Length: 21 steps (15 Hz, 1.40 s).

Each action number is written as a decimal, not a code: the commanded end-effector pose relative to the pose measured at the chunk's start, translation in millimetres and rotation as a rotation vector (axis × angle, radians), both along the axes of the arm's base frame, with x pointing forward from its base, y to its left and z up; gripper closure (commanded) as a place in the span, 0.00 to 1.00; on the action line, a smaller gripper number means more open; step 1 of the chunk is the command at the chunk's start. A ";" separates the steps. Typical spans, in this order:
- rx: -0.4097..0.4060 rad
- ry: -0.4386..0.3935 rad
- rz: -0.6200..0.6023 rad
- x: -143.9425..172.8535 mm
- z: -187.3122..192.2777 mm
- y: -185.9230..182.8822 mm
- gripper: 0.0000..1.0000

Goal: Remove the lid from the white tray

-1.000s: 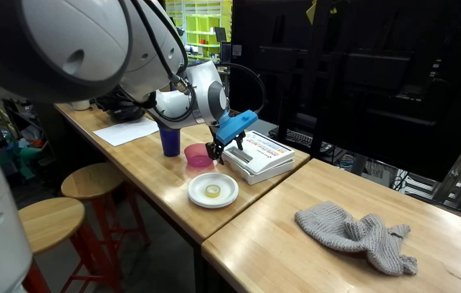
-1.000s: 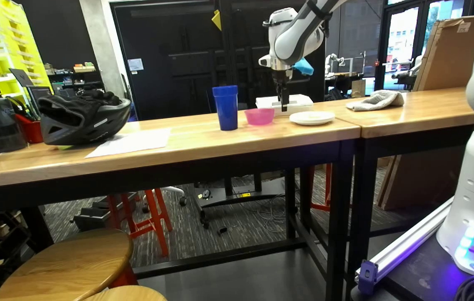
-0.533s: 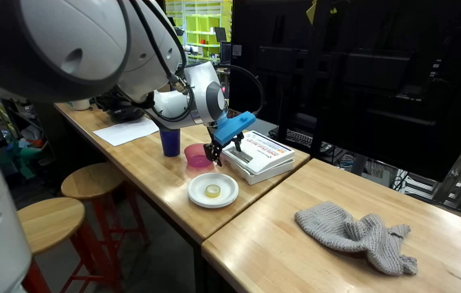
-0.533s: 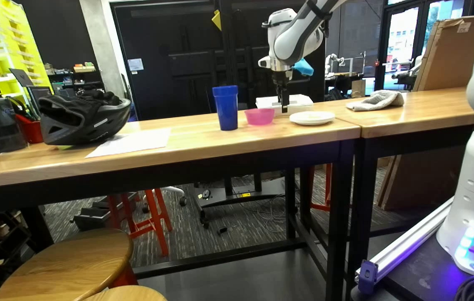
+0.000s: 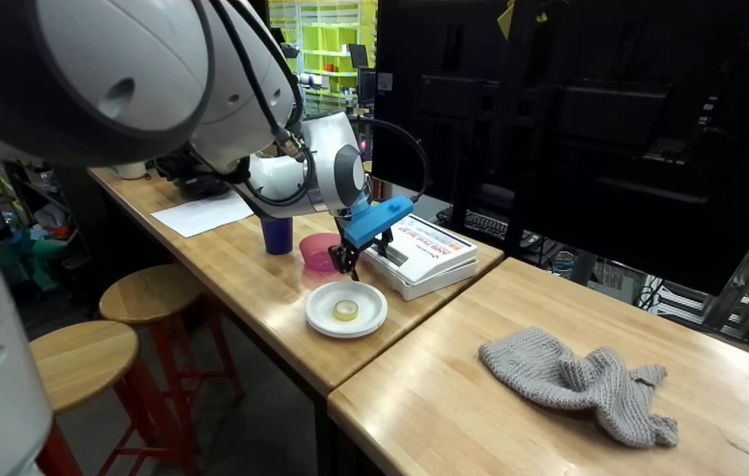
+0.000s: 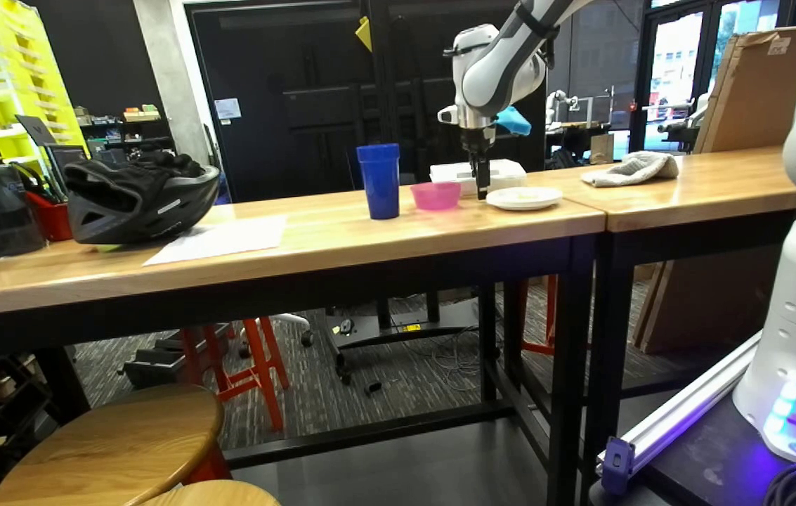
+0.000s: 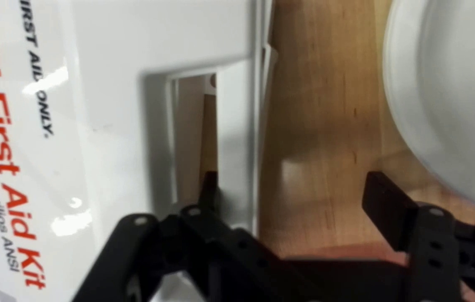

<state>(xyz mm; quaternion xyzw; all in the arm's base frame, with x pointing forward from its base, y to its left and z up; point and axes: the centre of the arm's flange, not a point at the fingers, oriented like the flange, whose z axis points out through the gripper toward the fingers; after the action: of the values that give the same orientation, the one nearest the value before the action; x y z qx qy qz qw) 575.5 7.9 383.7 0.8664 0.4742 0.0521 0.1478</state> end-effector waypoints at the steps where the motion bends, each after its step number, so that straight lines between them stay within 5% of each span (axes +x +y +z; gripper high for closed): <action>1: 0.012 0.000 -0.014 -6.3 1.7 -1.8 0.46; 8: 0.003 -0.003 -0.016 -6.9 7.0 -0.8 0.99; 13: -0.007 -0.004 -0.026 -4.9 15.6 -4.4 0.91; 14: -0.007 -0.003 -0.025 -4.9 17.7 -5.2 0.52; 20: -0.016 -0.004 -0.031 -8.9 33.4 -6.0 0.25; 21: -0.014 -0.004 -0.029 -9.7 35.8 -6.6 0.65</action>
<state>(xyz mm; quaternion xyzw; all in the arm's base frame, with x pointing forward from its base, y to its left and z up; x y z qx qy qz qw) 572.7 2.2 401.8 0.8721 0.4629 0.0476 0.1515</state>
